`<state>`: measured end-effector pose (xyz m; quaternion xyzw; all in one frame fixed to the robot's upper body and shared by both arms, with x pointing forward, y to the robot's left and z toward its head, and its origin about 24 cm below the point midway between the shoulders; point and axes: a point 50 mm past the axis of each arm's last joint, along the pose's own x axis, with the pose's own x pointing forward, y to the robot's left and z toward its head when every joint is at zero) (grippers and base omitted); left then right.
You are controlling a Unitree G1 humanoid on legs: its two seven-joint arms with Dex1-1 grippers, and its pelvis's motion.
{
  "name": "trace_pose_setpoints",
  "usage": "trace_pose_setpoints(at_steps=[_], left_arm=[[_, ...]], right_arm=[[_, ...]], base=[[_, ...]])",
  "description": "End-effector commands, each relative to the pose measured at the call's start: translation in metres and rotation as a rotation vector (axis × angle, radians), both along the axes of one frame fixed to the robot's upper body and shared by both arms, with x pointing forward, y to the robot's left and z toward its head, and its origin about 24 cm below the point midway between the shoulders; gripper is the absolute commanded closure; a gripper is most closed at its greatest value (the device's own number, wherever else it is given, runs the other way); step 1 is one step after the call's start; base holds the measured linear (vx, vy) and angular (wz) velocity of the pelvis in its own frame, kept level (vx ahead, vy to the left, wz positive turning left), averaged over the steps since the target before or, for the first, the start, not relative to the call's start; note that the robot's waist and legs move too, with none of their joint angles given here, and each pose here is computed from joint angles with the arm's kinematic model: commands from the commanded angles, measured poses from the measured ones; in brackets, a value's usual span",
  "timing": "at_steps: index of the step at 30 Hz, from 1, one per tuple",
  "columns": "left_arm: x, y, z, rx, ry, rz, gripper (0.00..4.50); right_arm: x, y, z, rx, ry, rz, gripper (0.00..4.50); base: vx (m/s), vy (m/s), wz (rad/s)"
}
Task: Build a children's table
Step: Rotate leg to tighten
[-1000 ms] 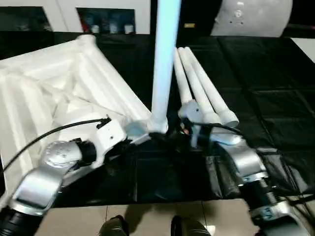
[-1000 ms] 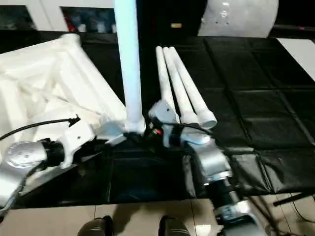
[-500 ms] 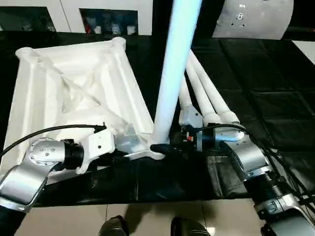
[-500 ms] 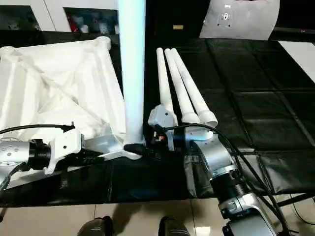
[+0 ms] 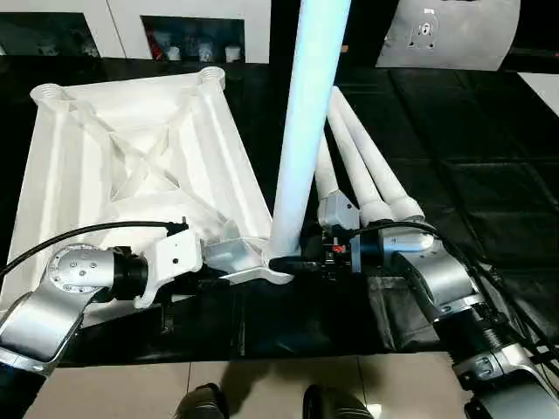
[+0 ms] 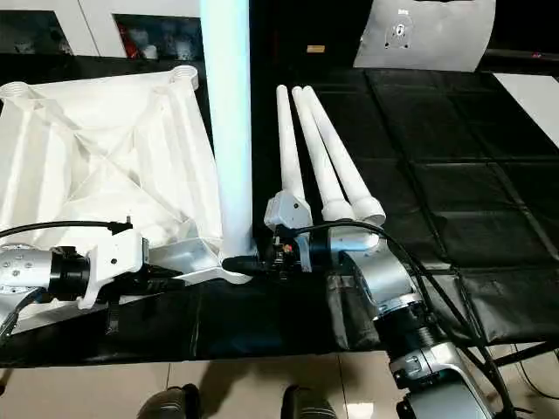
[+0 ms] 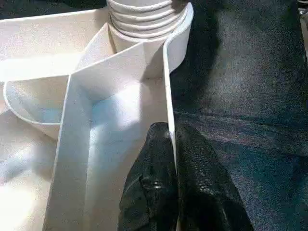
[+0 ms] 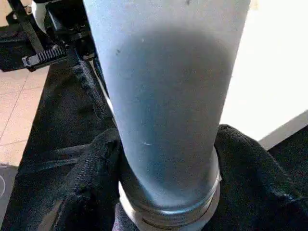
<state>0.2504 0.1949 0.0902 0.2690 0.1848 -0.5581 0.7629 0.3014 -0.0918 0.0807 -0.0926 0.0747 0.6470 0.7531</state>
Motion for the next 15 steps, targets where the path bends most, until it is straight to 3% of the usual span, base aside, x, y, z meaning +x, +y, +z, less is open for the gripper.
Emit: trace_pose_setpoints(at_steps=[1, 9, 13, 15], left_arm=[[-0.008, -0.005, -0.007, 0.028, 0.046, -0.088, 4.50], [-0.008, -0.006, -0.007, 0.001, 0.046, -0.052, 4.50], [0.000, -0.014, -0.002, -0.084, 0.004, 0.122, 4.50], [0.004, -0.025, 0.003, -0.133, -0.032, 0.240, 4.50]], right_arm=[[0.000, -0.001, -0.004, -0.022, 0.015, 0.011, 1.90], [-0.002, 0.003, -0.010, -0.028, 0.041, -0.002, 1.94], [-0.002, 0.014, -0.018, 0.006, 0.090, -0.131, 1.94], [0.002, 0.029, -0.023, 0.042, 0.106, -0.262, 1.94]], base=[[0.000, 0.000, 0.00], [0.000, 0.000, 0.00], [0.000, 0.000, 0.00], [0.000, 0.000, 0.00]])
